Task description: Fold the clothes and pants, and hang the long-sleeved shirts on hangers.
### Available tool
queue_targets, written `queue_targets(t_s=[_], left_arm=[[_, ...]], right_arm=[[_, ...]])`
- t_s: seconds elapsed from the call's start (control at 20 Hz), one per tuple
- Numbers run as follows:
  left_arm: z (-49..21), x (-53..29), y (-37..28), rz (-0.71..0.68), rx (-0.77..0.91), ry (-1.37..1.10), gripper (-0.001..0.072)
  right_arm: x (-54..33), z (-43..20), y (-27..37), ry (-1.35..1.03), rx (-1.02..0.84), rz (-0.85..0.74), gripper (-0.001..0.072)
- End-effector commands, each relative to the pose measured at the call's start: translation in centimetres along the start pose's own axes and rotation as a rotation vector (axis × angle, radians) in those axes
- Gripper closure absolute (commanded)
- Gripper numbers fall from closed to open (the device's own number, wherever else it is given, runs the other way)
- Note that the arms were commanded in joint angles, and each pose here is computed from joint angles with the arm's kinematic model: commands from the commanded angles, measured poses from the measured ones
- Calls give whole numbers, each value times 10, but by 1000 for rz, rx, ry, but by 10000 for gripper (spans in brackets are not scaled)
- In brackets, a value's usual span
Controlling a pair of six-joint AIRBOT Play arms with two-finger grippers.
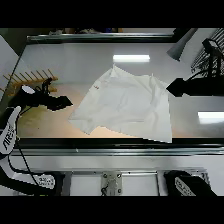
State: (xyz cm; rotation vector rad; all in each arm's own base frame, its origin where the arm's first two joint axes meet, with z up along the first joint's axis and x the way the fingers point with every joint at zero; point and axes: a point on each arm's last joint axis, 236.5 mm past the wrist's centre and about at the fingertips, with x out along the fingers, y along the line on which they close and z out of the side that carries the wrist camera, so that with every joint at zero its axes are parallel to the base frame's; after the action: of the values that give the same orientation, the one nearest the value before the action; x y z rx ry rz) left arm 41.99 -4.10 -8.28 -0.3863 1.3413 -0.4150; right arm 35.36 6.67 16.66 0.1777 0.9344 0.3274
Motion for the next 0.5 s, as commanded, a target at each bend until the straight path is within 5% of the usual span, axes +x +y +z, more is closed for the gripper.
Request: queue_targets(t_s=[0.0, 0.4, 0.45], left_arm=[[-14, 17, -12, -6, 209, 136, 92], [-20, 51, -14, 161, 330, 167, 94], [-19, 53, -19, 164, 332, 166, 216]], right_arm=[[2, -28, 3, 31, 17, 13, 224], [2, -32, -9, 44, 58, -28, 224], [1, -35, -18, 47, 93, -60, 224]])
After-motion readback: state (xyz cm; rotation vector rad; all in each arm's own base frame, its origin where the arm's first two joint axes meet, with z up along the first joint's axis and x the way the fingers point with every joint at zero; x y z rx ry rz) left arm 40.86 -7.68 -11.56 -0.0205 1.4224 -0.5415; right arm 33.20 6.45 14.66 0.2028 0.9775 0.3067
